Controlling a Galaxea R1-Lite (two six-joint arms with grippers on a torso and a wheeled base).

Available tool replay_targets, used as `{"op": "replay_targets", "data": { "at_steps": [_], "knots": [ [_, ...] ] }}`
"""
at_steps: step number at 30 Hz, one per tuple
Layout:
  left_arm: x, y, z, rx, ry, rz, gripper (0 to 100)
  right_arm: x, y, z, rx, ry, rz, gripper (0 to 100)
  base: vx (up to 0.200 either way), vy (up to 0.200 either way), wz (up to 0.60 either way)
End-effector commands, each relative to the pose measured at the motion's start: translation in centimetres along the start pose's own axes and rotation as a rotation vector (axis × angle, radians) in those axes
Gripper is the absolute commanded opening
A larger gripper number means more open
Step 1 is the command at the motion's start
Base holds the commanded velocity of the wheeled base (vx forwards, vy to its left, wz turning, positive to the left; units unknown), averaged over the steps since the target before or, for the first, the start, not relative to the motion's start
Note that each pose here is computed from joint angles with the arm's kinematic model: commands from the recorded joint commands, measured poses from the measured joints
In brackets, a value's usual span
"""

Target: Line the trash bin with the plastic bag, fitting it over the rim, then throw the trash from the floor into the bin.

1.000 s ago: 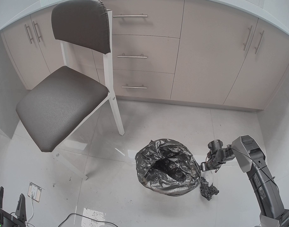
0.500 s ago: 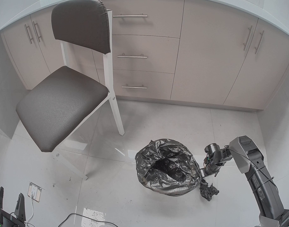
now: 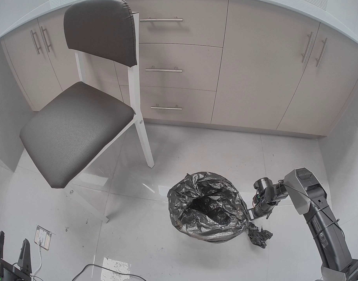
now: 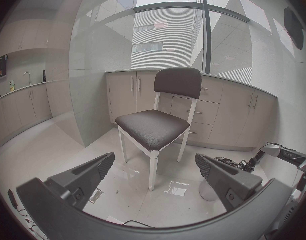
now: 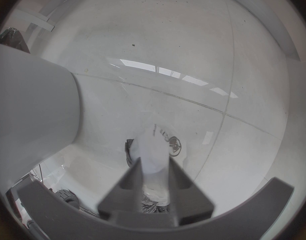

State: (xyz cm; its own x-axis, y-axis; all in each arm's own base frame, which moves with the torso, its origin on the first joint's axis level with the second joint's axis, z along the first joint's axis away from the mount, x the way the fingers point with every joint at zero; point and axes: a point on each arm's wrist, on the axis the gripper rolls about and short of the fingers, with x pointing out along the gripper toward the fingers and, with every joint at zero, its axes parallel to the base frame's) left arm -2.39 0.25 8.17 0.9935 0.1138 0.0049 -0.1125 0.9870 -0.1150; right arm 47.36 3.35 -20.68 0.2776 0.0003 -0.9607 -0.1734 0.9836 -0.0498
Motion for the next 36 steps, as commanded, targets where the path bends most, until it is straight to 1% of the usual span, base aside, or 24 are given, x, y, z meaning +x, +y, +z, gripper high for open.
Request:
{"op": "replay_targets", "data": {
  "at_steps": [1,9,12,14,16,17,18,19,20,21,22,23,24,26,27,28,30,31,32,34,35,36],
  "knots": [
    [-0.1,0.0,0.0,-0.002,-0.012,-0.002,100,0.1,0.0,0.0,-0.001,0.002,0.0,0,0.0,0.0,0.0],
    [-0.1,0.0,0.0,-0.005,-0.012,0.0,100,0.1,0.2,0.0,-0.026,0.001,-0.011,0,0.0,0.0,0.0],
    [-0.1,0.0,0.0,-0.011,-0.014,0.002,100,0.1,0.3,0.0,-0.004,0.001,-0.012,0,0.0,0.0,0.0],
    [-0.1,0.0,0.0,-0.01,-0.015,0.002,100,0.1,0.3,0.0,0.027,0.001,-0.014,0,0.0,0.0,0.0],
    [-0.1,0.0,0.0,-0.008,-0.015,0.002,100,-1.1,0.2,0.9,0.058,-0.026,-0.016,0,0.0,0.0,0.0],
    [-0.1,0.0,0.0,-0.008,-0.015,0.002,100,-1.9,0.1,1.5,0.063,-0.046,-0.016,0,0.0,0.0,0.0],
    [-0.1,0.0,0.0,-0.008,-0.015,0.002,100,-1.9,0.1,1.5,0.063,-0.046,-0.016,0,0.0,0.0,0.0],
    [-0.1,0.0,0.0,-0.005,-0.015,0.002,100,-3.7,-0.2,2.8,0.069,-0.089,-0.018,0,0.0,0.0,0.0],
    [-0.1,0.0,0.0,-0.005,-0.014,0.002,100,-4.7,-0.3,3.4,0.071,-0.111,-0.02,0,0.0,0.0,0.0],
    [-0.1,0.0,0.0,-0.005,-0.014,0.002,100,-4.7,-0.3,3.4,0.071,-0.111,-0.02,0,0.0,0.0,0.0],
    [-0.1,0.0,0.0,-0.005,-0.015,0.002,100,-6.8,-0.6,4.7,0.076,-0.158,-0.024,0,0.0,0.0,0.0],
    [-0.1,0.0,0.0,-0.005,-0.015,0.002,100,-7.1,-0.6,4.9,0.077,-0.166,-0.024,0,0.0,0.0,0.0],
    [-0.1,0.0,0.0,-0.005,-0.015,0.002,100,-9.3,-0.9,6.0,0.094,-0.212,-0.027,0,0.0,0.0,0.0],
    [-0.1,0.0,0.0,-0.008,-0.015,0.002,100,-11.9,-1.1,7.2,0.121,-0.26,-0.027,0,0.0,0.0,0.0],
    [-0.1,0.0,0.0,-0.01,-0.016,0.004,100,-12.3,-1.2,7.4,0.123,-0.264,-0.027,0,0.0,0.0,0.0],
    [-0.1,0.0,0.0,-0.01,-0.016,0.004,100,-15.0,-1.5,8.1,0.136,-0.288,-0.022,0,0.0,0.0,0.0],
    [-0.1,0.0,0.0,-0.01,-0.014,0.004,100,-17.7,-1.8,8.6,0.138,-0.303,-0.019,0,0.0,0.0,0.0],
    [-0.1,0.0,0.0,-0.01,-0.014,0.004,100,-17.7,-1.8,8.6,0.138,-0.303,-0.019,0,0.0,0.0,0.0],
    [-0.1,0.0,0.0,-0.003,-0.012,0.004,100,-20.0,-1.9,9.0,0.141,-0.324,-0.021,0,0.0,0.0,0.0],
    [-0.1,0.0,0.0,0.005,-0.01,-0.005,100,-22.8,-1.9,9.6,0.136,-0.374,-0.013,0,0.0,0.0,0.0],
    [-0.1,0.0,0.0,0.005,-0.01,-0.005,100,-22.8,-1.9,9.6,0.136,-0.374,-0.013,0,0.0,0.0,0.0],
    [-0.1,0.0,-0.1,0.016,-0.008,-0.009,100,-25.1,-1.6,10.1,0.128,-0.421,-0.004,0,0.0,0.0,0.0]
  ]
}}
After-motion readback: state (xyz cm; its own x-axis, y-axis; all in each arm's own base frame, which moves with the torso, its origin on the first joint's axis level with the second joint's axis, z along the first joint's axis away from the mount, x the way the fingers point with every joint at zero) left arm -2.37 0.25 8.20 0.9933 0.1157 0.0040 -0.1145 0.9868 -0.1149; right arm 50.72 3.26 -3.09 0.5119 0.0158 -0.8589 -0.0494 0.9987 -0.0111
